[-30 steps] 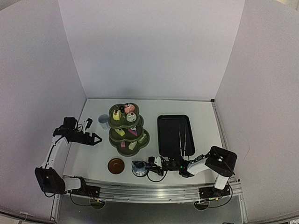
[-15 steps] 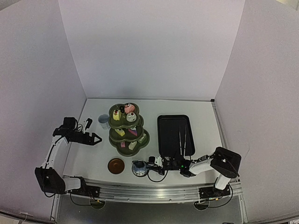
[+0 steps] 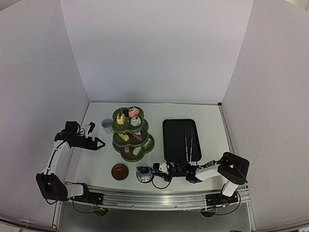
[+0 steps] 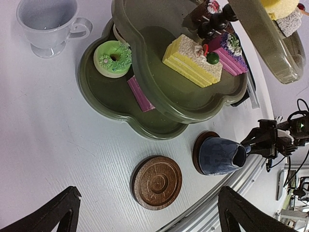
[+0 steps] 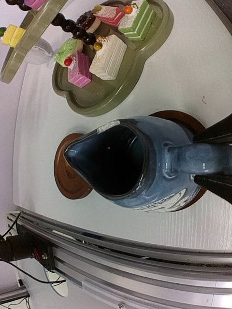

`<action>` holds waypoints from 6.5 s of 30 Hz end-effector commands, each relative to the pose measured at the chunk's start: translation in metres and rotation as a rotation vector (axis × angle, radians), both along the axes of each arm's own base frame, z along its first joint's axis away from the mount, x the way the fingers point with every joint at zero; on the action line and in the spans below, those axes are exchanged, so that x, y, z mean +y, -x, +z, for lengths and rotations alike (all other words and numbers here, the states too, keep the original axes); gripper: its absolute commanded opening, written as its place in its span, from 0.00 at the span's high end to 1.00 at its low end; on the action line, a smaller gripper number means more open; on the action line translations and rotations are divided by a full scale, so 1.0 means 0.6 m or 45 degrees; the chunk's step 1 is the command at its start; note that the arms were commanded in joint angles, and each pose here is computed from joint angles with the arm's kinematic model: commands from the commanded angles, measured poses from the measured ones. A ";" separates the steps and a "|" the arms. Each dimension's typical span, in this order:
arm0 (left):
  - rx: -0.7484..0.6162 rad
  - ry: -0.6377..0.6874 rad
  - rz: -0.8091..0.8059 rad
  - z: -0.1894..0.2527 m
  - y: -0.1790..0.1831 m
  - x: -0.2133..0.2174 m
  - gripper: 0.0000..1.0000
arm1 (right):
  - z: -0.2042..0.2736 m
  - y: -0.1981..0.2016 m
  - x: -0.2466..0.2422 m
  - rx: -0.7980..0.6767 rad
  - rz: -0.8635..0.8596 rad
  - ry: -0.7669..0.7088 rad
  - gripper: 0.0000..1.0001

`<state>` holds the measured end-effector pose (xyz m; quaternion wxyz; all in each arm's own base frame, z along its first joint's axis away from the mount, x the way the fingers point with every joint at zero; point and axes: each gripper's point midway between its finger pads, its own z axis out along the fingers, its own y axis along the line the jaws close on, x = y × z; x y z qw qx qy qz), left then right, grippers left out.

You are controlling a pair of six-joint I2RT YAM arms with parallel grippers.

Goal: Serve the afternoon tea

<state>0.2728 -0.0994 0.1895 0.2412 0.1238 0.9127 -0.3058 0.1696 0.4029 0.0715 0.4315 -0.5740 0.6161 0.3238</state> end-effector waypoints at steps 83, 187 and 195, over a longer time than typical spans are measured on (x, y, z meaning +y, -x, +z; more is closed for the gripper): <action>-0.050 -0.851 -0.061 -0.135 -0.426 0.055 1.00 | 0.221 -0.063 -0.053 0.119 -0.469 -0.130 0.04; 0.293 -0.456 0.127 -0.172 0.133 -0.121 0.89 | 0.242 -0.053 -0.100 -0.014 -0.567 -0.132 0.02; 0.280 -0.454 0.140 -0.166 0.132 -0.118 0.75 | 0.244 -0.053 -0.100 -0.013 -0.567 -0.133 0.02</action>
